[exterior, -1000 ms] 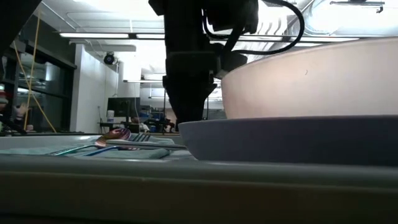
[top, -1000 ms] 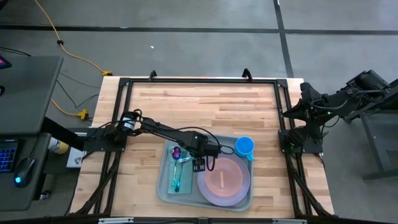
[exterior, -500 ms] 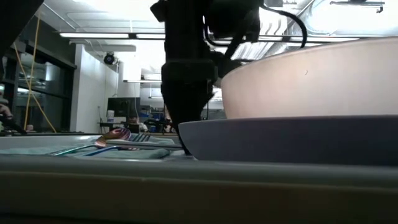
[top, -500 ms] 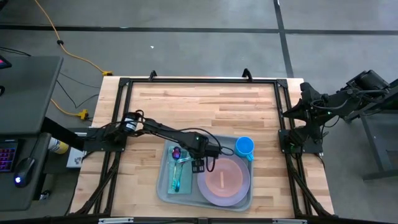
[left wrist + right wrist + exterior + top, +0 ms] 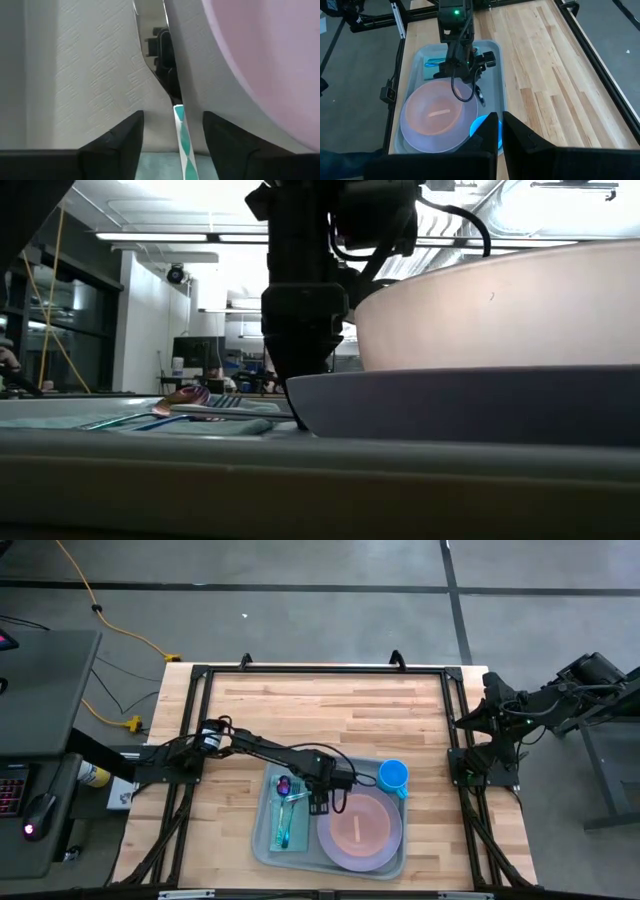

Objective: Set up tray
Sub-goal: Adjust the green knife on the blue napkin

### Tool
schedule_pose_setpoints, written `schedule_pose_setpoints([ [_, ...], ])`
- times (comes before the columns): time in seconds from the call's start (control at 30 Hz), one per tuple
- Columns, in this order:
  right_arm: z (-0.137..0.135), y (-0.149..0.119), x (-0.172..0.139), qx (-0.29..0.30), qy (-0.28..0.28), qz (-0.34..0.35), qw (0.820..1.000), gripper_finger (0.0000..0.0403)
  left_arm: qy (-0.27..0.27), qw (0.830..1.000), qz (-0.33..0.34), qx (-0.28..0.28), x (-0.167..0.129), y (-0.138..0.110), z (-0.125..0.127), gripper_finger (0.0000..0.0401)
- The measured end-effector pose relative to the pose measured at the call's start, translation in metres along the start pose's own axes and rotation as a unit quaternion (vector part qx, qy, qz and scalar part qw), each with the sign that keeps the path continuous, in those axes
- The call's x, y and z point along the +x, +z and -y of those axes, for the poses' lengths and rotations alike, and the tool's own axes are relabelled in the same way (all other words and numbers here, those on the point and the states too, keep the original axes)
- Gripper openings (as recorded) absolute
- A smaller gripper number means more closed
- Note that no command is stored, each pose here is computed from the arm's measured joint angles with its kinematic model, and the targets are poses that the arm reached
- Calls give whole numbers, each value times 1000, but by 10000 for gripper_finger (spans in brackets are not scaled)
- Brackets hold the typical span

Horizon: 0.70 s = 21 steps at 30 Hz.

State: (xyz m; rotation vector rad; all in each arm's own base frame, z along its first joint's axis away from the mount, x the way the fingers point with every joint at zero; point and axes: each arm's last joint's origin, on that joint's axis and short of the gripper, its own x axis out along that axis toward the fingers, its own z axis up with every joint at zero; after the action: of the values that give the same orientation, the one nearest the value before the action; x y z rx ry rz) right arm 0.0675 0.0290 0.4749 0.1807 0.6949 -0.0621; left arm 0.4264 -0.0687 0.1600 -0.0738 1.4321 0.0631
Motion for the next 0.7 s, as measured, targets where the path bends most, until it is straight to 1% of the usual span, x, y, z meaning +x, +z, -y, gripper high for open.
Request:
schedule_pose_setpoints([
  [0.3,0,0,0,0,1,-1,1000,0,-11,1000,-4,0,0,1,-5,153],
  [0.43,0,0,0,-1,2,-2,1000,0,-15,1000,-4,0,0,1,-4,105],
  [0.63,0,0,0,-4,3,-1,1000,0,-20,1000,-4,3,0,1,-3,20],
  [0.7,0,0,0,-4,3,-1,1000,0,-20,1000,-4,4,0,1,-3,15],
])
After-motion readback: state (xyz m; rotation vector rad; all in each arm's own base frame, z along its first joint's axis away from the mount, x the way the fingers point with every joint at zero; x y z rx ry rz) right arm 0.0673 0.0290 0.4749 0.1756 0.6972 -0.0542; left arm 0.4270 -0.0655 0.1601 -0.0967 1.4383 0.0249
